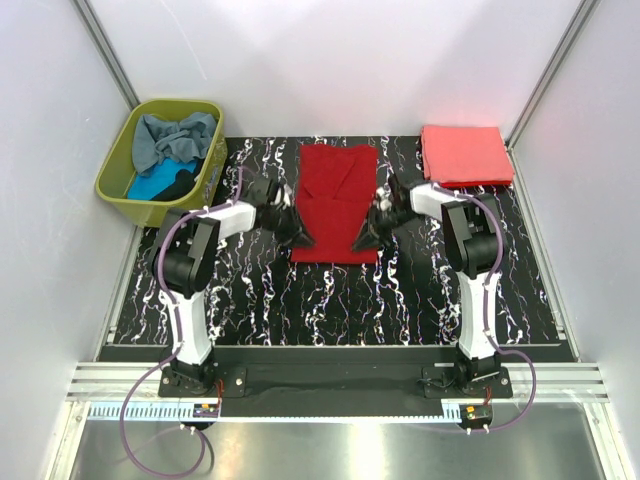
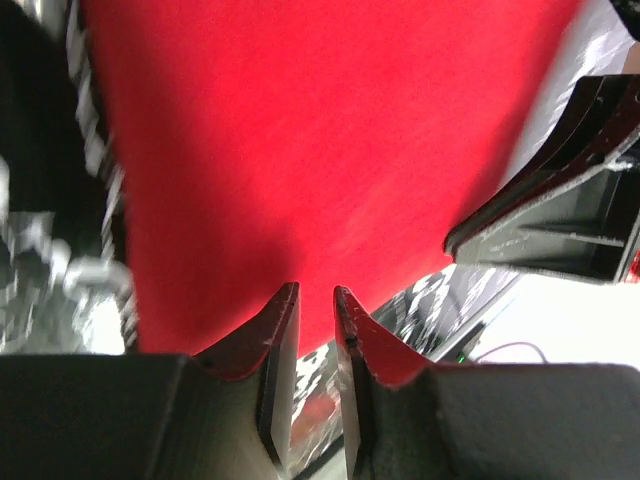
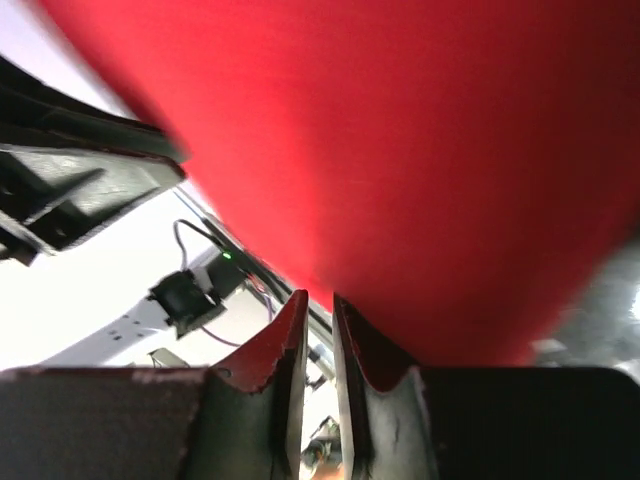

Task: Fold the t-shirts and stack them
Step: Fold the tshirt

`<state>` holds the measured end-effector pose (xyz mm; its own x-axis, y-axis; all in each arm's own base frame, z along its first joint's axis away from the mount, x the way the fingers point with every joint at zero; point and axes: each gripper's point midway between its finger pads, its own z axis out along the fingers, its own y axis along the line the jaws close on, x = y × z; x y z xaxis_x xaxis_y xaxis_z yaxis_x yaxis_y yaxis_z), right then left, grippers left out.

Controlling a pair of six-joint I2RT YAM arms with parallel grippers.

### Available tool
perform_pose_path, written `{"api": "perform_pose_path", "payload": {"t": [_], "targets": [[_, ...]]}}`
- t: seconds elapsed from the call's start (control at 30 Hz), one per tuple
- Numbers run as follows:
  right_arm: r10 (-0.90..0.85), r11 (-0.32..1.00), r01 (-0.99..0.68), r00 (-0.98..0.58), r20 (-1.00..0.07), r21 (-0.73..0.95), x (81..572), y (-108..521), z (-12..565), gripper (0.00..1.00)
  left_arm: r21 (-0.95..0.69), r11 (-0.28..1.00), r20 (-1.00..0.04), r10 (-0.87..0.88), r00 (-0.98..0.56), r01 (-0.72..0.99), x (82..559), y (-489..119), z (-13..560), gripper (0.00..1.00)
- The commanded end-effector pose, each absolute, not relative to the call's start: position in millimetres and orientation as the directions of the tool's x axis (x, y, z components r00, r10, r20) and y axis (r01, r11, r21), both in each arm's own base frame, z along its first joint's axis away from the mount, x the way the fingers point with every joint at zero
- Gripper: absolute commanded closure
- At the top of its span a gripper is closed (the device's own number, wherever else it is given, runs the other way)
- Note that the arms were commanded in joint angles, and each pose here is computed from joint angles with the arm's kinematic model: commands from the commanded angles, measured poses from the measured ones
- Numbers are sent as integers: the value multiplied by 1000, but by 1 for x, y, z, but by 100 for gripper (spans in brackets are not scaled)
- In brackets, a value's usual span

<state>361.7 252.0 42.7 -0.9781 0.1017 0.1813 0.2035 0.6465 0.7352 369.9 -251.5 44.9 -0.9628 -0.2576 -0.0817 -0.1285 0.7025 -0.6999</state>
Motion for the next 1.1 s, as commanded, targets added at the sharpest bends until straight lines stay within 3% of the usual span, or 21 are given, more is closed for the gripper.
{"api": "perform_pose_path", "payload": {"t": [0.0,0.13,0.27,0.4,0.7,0.9,1.07], "targets": [[77,613,159,-987,142,774,354,243,41,78,-722,685,-91,-236,-967,-99,359,-252,45,76],[117,650,211,-977,179,730,337,221,18,79,-677,734,-114,-177,-978,-54,349,-241,28,76],[134,653,184,-983,128,735,331,215,42,78,-654,755,-222,-135,-966,45,352,-235,60,75],[143,623,171,-984,104,763,337,221,68,78,-683,726,-252,-138,-958,74,351,-239,88,75],[144,687,188,-982,121,702,340,216,22,78,-659,752,-109,-139,-984,-33,330,-234,23,76],[180,750,211,-977,114,627,301,196,2,78,-612,789,-96,-130,-987,-45,284,-216,12,77],[207,721,252,-967,146,645,251,190,25,78,-646,763,-85,-95,-992,-18,235,-223,29,77]]}}
